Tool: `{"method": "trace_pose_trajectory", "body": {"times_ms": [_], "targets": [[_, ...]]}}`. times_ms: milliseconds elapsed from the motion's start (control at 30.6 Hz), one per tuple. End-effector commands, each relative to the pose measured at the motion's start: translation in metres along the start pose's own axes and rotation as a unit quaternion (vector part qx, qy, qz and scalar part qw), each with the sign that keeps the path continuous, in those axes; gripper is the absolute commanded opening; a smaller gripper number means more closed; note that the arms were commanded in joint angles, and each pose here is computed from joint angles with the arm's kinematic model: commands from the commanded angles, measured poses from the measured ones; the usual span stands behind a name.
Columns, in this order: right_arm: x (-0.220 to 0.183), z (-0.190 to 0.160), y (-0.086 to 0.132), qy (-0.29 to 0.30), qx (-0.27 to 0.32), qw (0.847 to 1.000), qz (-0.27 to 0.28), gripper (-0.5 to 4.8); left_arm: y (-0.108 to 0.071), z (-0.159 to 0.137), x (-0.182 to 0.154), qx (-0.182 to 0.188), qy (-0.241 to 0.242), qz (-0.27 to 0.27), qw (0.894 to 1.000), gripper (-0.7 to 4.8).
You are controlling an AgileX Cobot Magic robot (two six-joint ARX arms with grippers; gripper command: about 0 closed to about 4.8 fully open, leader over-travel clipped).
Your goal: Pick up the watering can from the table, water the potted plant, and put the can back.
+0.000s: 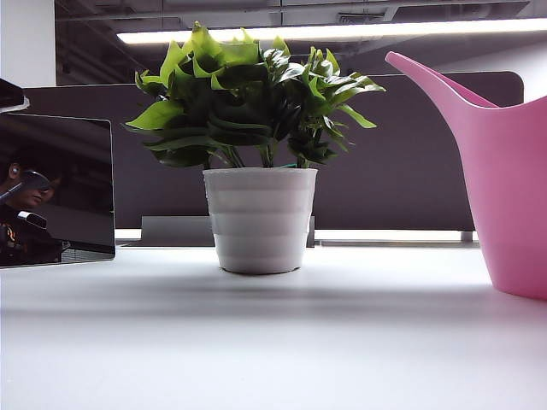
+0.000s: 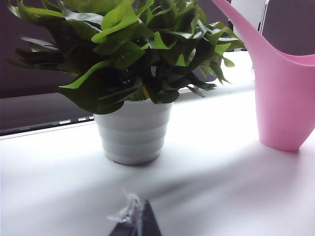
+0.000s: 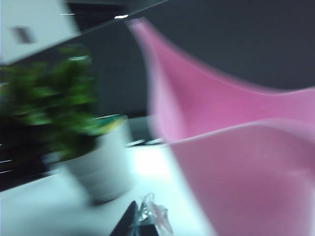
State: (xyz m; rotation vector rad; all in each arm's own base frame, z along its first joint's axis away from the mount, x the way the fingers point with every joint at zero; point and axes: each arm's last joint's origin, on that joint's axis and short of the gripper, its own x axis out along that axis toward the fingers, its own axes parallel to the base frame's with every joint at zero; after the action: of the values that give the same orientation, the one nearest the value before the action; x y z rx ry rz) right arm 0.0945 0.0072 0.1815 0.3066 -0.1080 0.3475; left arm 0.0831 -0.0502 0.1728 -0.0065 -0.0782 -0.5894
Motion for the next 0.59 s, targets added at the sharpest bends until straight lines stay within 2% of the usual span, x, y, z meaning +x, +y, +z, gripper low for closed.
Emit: {"method": "trace_pose_trajectory", "body": {"times_ms": [33,65,164,294,360,458,589], "targets": [[-0.001,0.002,0.003,0.031,0.130,0.991,0.013,-0.09,0.000,0.001,0.000,0.004,-0.006,0.000,1.000,-0.05],[-0.001,0.003,0.003,0.040,0.151,0.988,-0.001,-0.09,0.000,0.001,0.000,0.004,-0.006,0.000,1.000,-0.05],[-0.006,0.010,0.005,0.076,0.168,0.981,-0.067,-0.09,0.000,0.001,0.000,0.004,-0.006,0.000,1.000,-0.05],[-0.018,0.028,0.010,0.106,0.116,0.973,-0.168,-0.09,0.000,0.001,0.000,0.004,-0.006,-0.001,1.000,-0.05],[-0.022,0.038,0.013,0.090,0.101,0.969,-0.208,-0.09,0.000,0.001,0.000,0.004,-0.006,0.000,1.000,-0.05],[-0.023,0.044,0.013,0.071,0.095,0.969,-0.217,-0.09,0.000,0.001,0.000,0.004,-0.006,0.000,1.000,-0.05],[-0.024,0.041,0.012,0.081,0.103,0.963,-0.235,-0.09,0.000,0.001,0.000,0.004,-0.006,0.000,1.000,-0.05]]}}
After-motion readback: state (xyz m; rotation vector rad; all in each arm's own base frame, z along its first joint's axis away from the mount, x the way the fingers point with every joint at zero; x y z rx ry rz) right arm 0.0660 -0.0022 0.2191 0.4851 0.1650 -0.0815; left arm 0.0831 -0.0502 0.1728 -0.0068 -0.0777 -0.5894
